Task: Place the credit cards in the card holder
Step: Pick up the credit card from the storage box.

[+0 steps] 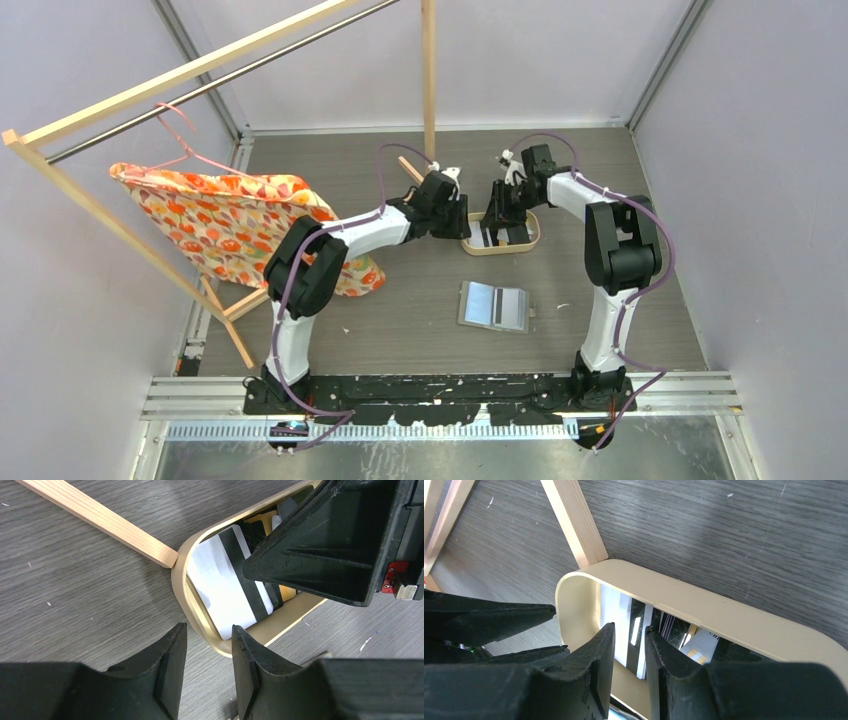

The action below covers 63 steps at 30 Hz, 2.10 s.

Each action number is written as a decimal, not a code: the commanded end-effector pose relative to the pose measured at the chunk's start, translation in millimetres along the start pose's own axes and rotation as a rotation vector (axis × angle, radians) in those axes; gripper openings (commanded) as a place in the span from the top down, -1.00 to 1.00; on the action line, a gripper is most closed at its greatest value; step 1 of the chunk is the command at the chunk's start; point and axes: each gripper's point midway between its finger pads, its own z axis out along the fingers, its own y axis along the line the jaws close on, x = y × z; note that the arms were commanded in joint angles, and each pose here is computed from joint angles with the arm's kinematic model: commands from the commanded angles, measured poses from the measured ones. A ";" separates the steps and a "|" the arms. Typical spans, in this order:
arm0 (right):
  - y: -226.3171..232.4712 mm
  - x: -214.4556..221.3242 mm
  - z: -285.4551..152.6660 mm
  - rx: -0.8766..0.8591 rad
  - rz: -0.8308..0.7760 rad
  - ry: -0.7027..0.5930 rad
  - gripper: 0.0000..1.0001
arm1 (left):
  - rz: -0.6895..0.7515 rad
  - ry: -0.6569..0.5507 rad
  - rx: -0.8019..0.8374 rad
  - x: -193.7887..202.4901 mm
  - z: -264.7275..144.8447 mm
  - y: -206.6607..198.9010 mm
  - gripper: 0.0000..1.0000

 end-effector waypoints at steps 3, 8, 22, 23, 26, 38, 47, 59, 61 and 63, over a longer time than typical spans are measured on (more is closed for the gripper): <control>-1.5 -2.4 -0.7 0.021 -0.027 -0.007 0.33 | 0.005 0.002 0.040 -7.9 -0.9 -14.5 0.22; -1.1 2.8 2.2 0.014 -0.022 0.013 0.32 | 0.006 0.017 0.044 -6.2 0.9 -15.3 0.26; 17.7 9.7 7.7 -0.083 0.026 0.041 0.33 | 0.007 0.044 0.064 -1.8 3.7 -18.5 0.44; 20.3 8.9 7.3 -0.097 0.031 0.038 0.33 | 0.009 0.042 0.067 -2.5 3.8 -19.0 0.45; 30.7 7.1 5.2 -0.143 0.047 0.027 0.33 | 0.009 0.043 0.071 -2.2 3.7 -19.7 0.47; 50.6 -3.1 -11.1 -0.200 0.029 -0.028 0.35 | 0.009 0.041 0.074 -2.6 3.1 -20.7 0.51; 57.7 -5.7 -19.5 -0.213 0.011 -0.047 0.37 | 0.008 0.039 0.075 -2.9 2.6 -20.5 0.52; 59.8 -0.4 -13.3 -0.240 0.036 -0.020 0.46 | 0.009 0.034 0.078 -3.6 1.5 -21.1 0.52; 58.6 1.1 -11.2 -0.242 0.048 -0.012 0.49 | 0.009 0.033 0.078 -3.6 1.7 -21.0 0.52; 58.1 3.0 -8.7 -0.245 0.056 -0.002 0.52 | 0.009 0.031 0.079 -4.0 1.2 -21.3 0.53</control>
